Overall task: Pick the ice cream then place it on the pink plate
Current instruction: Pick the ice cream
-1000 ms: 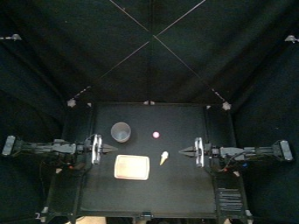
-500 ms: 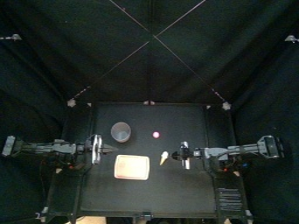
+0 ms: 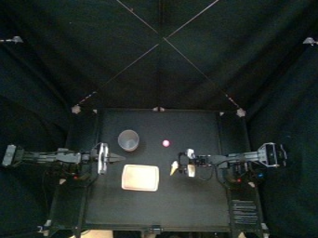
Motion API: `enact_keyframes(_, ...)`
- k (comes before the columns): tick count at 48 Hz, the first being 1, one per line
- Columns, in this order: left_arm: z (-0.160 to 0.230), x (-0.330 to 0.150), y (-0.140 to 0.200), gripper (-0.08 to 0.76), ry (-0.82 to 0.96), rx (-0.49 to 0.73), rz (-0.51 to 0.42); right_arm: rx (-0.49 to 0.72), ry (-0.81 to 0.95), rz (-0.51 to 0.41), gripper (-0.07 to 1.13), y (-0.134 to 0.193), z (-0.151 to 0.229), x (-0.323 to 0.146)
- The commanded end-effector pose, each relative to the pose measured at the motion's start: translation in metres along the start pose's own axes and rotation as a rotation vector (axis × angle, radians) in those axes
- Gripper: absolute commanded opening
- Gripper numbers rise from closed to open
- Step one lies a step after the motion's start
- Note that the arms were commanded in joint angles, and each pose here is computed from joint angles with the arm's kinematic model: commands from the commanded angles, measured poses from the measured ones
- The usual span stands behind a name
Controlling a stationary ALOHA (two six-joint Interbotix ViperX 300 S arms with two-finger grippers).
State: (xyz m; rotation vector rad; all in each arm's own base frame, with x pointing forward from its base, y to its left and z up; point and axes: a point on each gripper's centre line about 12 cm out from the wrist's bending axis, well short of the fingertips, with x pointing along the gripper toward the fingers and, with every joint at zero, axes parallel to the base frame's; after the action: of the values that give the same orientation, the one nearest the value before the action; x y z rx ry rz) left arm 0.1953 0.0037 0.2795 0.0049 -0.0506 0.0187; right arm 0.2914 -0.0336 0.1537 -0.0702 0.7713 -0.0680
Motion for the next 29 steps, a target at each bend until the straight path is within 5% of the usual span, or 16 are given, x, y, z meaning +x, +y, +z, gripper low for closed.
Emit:
enact_keyframes(1,0.004,0.001,0.001,-0.039,-0.012,0.005,0.006,-0.002,0.037,-0.013,1.04,-0.006,0.002,0.006)
enact_keyframes(29,0.003,0.001,0.001,-0.039,-0.008,0.005,0.007,-0.021,0.14,0.012,1.03,0.001,0.001,0.05)
